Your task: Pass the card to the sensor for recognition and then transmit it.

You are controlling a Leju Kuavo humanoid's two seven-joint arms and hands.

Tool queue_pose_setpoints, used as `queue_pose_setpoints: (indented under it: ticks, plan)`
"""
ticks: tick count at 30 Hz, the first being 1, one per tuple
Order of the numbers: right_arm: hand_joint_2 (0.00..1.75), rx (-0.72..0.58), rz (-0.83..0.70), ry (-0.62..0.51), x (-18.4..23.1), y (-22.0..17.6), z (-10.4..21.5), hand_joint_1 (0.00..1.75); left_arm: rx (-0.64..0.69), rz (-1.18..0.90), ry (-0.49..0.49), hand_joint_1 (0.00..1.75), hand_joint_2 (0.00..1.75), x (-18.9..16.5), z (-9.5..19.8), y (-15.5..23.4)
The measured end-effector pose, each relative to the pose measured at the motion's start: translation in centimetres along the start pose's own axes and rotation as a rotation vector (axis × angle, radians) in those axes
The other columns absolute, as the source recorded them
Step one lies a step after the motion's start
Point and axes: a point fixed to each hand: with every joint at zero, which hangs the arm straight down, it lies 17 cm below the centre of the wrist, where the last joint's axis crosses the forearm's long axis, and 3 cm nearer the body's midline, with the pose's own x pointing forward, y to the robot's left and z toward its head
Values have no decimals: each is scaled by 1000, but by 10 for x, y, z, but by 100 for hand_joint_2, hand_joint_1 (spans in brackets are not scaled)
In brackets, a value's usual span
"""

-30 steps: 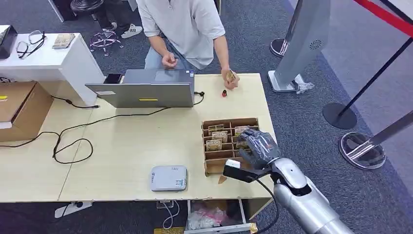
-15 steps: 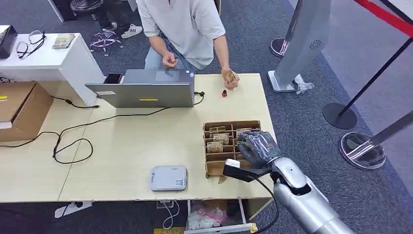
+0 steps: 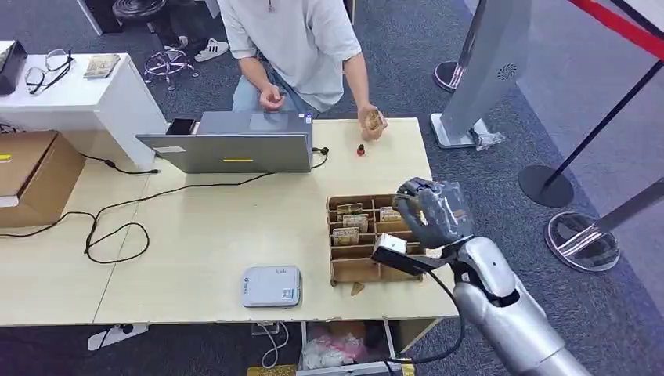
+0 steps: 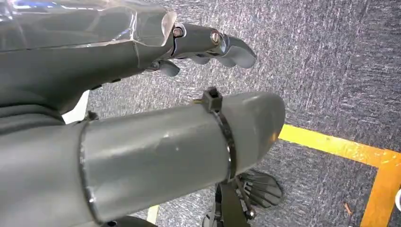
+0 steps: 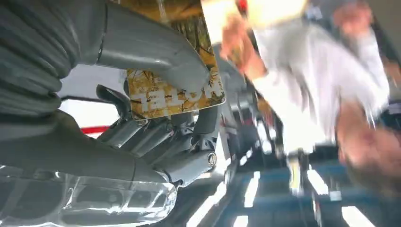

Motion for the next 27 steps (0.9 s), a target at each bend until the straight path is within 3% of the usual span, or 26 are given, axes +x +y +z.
queue_pose_setpoints:
  ticks: [6,11,20,27]
  plan:
    - [175,-212,-46,-48,1,-73,-20,175,0,-7,-9,0,0,2,0,0]
    - [175,-314,0,-78,9,-102,-44,175,-6,-25,-27,0,0,6,0,-1]
    - [175,-342,166,-55,23,-83,-106,175,-27,-75,-53,0,0,21,0,-7]
    - [175,-280,230,-61,36,-58,-145,175,-32,-111,-61,0,0,28,-1,-8]
